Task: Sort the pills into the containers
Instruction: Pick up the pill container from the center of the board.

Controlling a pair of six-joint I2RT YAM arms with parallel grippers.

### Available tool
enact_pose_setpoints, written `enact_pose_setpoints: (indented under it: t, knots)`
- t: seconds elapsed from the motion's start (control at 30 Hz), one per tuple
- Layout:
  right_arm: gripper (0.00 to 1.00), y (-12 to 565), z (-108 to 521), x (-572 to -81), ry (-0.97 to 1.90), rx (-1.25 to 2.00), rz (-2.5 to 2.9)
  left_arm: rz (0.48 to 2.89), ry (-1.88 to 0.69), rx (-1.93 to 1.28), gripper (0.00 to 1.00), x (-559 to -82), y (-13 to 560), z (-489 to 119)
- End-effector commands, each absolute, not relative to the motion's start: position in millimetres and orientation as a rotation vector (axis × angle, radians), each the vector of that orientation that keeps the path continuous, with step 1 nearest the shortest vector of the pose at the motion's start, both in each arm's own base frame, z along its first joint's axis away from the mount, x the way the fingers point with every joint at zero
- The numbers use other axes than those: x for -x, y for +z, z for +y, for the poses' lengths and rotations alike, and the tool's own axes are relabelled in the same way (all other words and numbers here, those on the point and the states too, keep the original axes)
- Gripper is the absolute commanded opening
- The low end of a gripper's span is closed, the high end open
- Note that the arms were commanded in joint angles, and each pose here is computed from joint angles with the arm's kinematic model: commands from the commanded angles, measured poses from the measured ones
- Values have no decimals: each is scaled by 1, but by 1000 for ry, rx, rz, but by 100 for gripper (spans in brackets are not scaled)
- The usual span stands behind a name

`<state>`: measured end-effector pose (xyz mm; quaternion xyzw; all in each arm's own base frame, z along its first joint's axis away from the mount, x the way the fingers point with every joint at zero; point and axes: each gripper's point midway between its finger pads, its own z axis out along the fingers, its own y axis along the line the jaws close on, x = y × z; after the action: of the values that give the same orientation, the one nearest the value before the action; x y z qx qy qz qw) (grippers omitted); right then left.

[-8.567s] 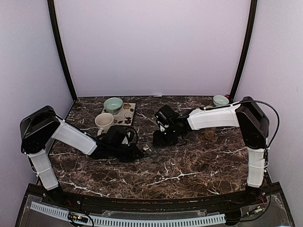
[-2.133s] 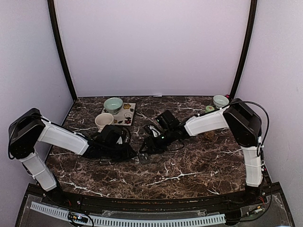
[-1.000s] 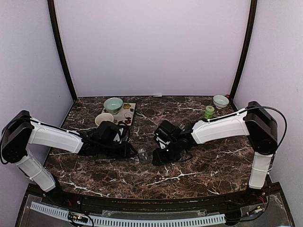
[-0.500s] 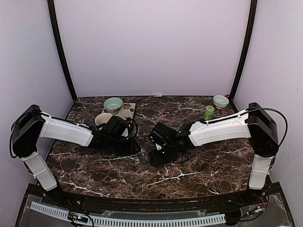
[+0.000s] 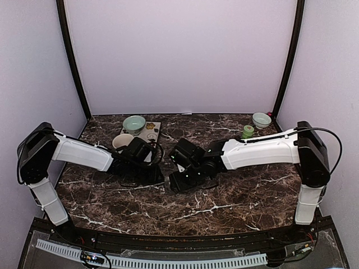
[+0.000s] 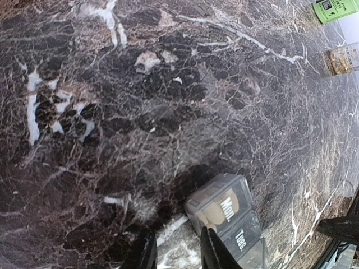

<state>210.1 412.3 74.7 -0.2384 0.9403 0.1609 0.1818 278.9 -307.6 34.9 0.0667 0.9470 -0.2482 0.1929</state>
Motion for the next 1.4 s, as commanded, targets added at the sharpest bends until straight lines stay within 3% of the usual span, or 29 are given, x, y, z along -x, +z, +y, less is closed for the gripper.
enact_pose_setpoints:
  t: [0.0, 0.6, 1.37]
  knots:
    - [63, 81, 422, -207, 433, 719, 2627, 2648, -695, -208, 31, -286, 40, -309]
    - [67, 71, 440, -209, 331, 741, 2641, 2645, -745, -240, 31, -288, 43, -319]
    - [64, 52, 440, -223, 199, 673, 2663, 2673, -761, -254, 31, -281, 35, -318]
